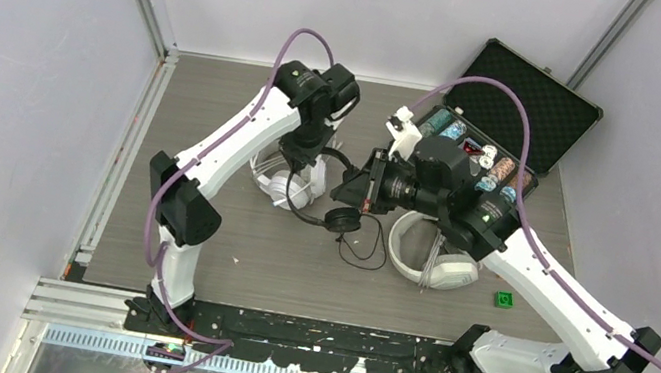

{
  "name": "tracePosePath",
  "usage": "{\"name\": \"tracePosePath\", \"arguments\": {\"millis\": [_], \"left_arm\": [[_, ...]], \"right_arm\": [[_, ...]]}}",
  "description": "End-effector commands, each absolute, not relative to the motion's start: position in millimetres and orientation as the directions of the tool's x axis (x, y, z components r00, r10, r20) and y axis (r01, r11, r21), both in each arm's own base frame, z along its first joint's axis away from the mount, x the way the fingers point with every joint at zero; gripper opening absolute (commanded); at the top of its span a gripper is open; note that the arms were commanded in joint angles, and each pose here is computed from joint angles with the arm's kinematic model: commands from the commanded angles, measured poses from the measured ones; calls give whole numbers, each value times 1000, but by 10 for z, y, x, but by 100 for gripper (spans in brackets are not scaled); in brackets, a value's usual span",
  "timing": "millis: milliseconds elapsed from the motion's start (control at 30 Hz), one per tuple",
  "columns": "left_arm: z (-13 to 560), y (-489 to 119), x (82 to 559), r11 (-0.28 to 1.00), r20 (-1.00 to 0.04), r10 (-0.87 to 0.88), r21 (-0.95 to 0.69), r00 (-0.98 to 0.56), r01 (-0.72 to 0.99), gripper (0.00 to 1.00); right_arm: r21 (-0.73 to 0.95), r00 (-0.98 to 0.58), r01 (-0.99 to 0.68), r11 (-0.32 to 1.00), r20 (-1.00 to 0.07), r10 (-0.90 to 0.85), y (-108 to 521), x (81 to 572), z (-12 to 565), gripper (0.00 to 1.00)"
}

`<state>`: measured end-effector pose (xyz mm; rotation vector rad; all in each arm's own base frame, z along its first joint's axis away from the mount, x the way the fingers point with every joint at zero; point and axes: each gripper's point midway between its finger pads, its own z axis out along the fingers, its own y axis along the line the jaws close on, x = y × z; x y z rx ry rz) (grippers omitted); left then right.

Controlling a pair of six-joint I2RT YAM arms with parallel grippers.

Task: Wrap the headphones
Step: Wrap the headphones cable around the headphones.

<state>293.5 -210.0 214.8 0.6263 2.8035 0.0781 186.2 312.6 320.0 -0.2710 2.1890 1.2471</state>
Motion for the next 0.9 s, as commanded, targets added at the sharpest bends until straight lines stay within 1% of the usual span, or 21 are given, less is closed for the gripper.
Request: {"name": "tracePosePath", "arguments": {"millis": [0,67,200,267,367,600,700,867], "left_arm": [[2419,-2005,3266,960,-433,280,108,-857,259,0],[2486,-1927,3311,963,-460,271,130,-845,238,0],[2583,-1826,3373,967,-509,255,153,-822,205,0],[2621,-1784,3391,969,-525,245,160,-815,188,0],[2657,-1733,3400,972,-540,234,163,-809,172,0],[2717,-1596,3450,979,-571,196,159,-797,126,0],[2769,-1600,3484,984,-597,171,139,-784,108,0],[2852,-1662,3531,993,-635,120,73,-763,95,0]], "right_arm": [[758,-817,-481,440,-570,89,3313,1671,3358,0],[745,-812,-491,452,-579,71,3310,1679,3319,0],[640,-774,-534,552,-633,-14,3228,1782,3145,0],[601,-771,-544,586,-633,-65,3228,1824,3058,0],[569,-764,-562,600,-635,-114,3274,1879,3019,0],[569,-759,-568,595,-642,-110,3361,1951,3072,1],[585,-765,-558,589,-638,-91,3393,1964,3060,10],[619,-758,-561,549,-651,-41,3505,2016,3041,12]]}}
